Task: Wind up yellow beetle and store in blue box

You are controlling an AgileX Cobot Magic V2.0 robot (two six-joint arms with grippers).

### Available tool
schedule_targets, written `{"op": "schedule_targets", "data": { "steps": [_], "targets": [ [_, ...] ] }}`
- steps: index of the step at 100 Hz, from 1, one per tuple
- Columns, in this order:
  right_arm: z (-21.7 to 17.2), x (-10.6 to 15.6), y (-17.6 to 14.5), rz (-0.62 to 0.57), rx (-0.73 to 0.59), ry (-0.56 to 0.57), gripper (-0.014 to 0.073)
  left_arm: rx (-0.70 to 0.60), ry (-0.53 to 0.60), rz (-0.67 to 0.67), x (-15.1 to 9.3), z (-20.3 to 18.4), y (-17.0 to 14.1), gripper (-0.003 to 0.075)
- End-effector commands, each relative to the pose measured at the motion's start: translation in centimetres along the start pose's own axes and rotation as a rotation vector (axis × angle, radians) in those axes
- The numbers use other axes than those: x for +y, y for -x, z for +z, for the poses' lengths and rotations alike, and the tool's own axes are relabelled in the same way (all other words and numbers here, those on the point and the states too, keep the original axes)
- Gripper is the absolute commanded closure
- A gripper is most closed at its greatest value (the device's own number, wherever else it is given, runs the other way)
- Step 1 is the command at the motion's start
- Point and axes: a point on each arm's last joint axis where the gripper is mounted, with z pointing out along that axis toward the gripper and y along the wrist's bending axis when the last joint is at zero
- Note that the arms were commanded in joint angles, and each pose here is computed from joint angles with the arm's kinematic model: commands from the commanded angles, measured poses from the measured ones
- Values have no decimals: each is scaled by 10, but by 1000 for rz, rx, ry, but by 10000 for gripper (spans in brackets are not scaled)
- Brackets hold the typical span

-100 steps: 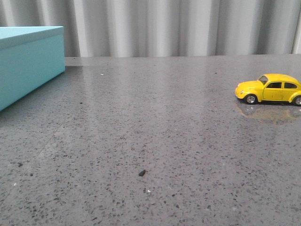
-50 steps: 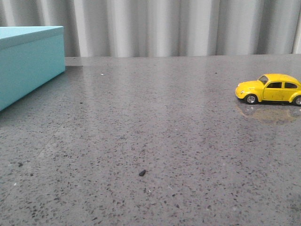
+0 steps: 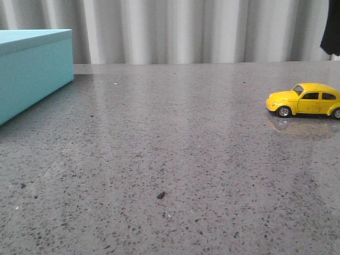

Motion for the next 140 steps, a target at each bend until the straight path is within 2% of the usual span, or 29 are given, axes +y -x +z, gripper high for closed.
{"op": "schedule_targets", "data": {
  "steps": [1, 34, 85, 140],
  "targets": [
    [-11, 0, 13, -7, -60, 0, 655, -86, -5, -16, 0, 1, 17, 741],
    [16, 0, 27, 6, 14, 15, 655, -84, -5, -16, 0, 1, 17, 741],
    [36, -2, 26, 20, 107, 16, 655, -84, -5, -16, 0, 1, 17, 741],
    [33, -25, 19, 25, 190, -231, 655, -84, -5, -16, 0, 1, 17, 741]
  ]
}}
